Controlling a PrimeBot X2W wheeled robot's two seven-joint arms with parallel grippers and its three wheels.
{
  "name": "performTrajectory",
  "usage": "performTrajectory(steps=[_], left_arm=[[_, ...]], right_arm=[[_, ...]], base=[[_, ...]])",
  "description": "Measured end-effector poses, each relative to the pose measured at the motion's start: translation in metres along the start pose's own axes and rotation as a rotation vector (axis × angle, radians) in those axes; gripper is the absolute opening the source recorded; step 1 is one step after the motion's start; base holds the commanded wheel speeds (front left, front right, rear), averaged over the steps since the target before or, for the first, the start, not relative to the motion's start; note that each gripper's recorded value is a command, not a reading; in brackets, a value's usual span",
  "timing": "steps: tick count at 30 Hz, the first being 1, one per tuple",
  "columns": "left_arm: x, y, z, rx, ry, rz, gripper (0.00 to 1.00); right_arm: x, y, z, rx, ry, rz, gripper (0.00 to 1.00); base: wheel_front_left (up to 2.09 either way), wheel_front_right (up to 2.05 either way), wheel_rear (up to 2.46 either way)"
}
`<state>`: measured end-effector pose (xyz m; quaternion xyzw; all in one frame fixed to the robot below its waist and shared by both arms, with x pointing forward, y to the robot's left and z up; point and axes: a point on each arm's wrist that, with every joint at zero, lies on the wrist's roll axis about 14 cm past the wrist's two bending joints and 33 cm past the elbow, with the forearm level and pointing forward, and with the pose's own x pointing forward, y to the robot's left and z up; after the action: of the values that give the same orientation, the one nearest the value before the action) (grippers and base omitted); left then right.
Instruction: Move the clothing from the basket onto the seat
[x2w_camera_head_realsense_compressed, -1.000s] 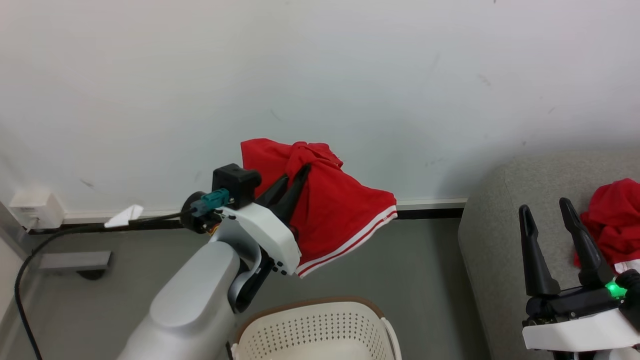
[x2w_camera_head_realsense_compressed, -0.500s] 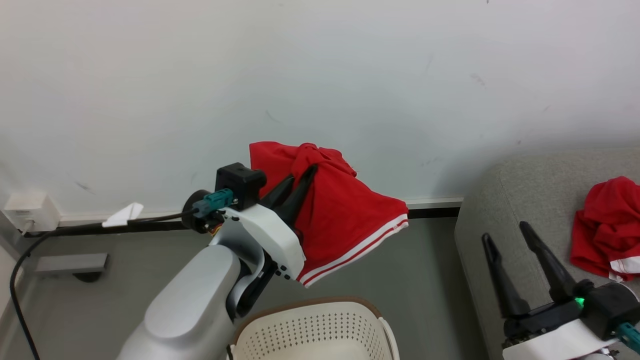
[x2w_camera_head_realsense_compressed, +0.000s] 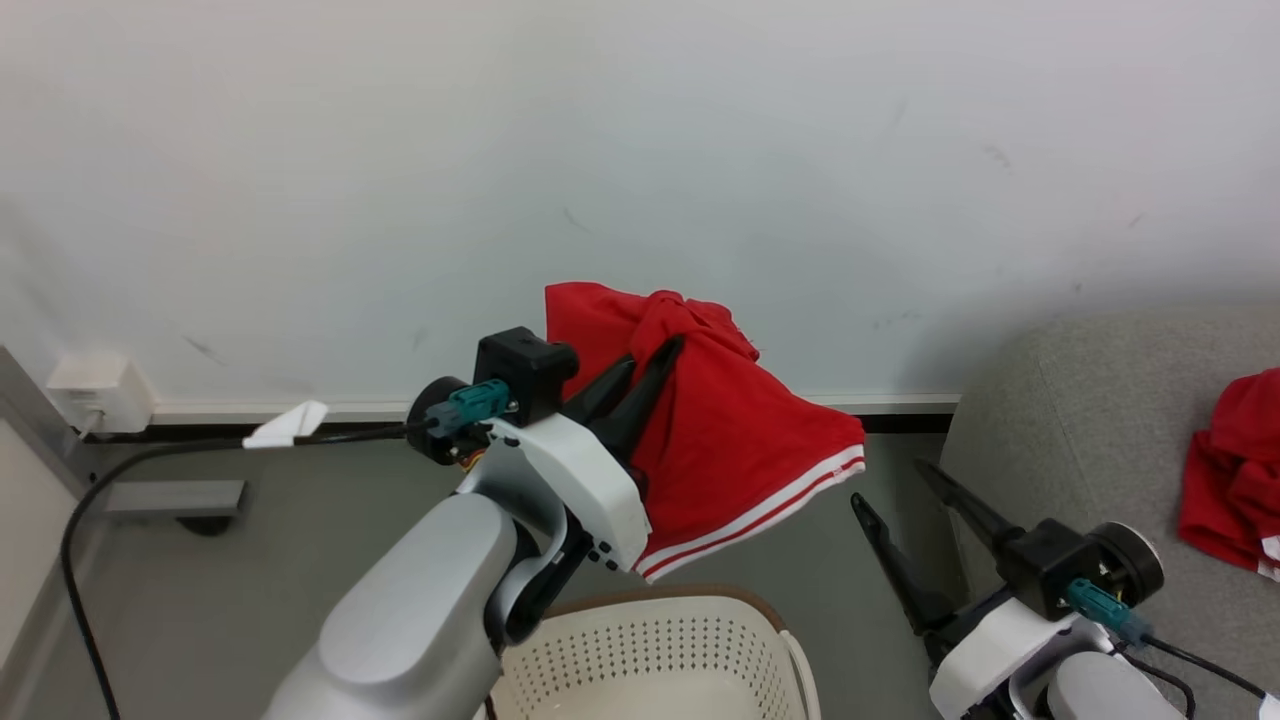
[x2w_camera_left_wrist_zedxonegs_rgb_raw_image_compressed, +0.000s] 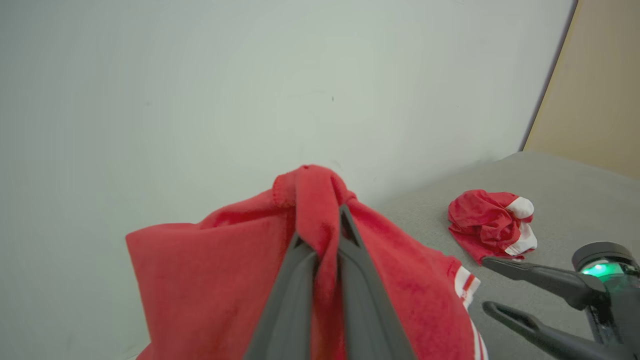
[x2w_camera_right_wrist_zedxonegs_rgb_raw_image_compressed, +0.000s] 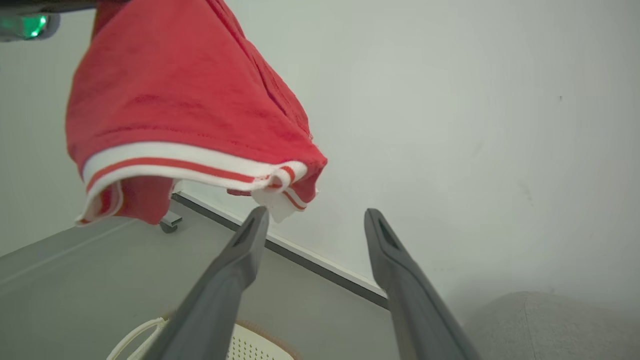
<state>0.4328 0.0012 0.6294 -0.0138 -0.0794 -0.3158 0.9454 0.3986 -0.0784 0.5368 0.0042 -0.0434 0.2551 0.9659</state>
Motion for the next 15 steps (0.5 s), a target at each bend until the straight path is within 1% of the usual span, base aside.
performTrajectory(steps=[5, 10, 15], left_arm=[[-0.001, -0.006, 0.000, -0.010, 0.005, -0.018, 0.00], [-0.003, -0.017, 0.000, -0.030, 0.011, -0.043, 0.00], [-0.008, -0.021, 0.000, -0.035, 0.018, -0.053, 0.00]], right_arm=[[0.019, 0.008, -0.011, -0.040, 0.060, 0.058, 1.00], [0.040, 0.015, -0.003, -0.053, 0.056, 0.100, 1.00], [0.054, 0.034, -0.001, -0.058, 0.059, 0.173, 1.00]], base=[[0.00, 0.00, 0.00], [0.00, 0.00, 0.00], [0.00, 0.00, 0.00]])
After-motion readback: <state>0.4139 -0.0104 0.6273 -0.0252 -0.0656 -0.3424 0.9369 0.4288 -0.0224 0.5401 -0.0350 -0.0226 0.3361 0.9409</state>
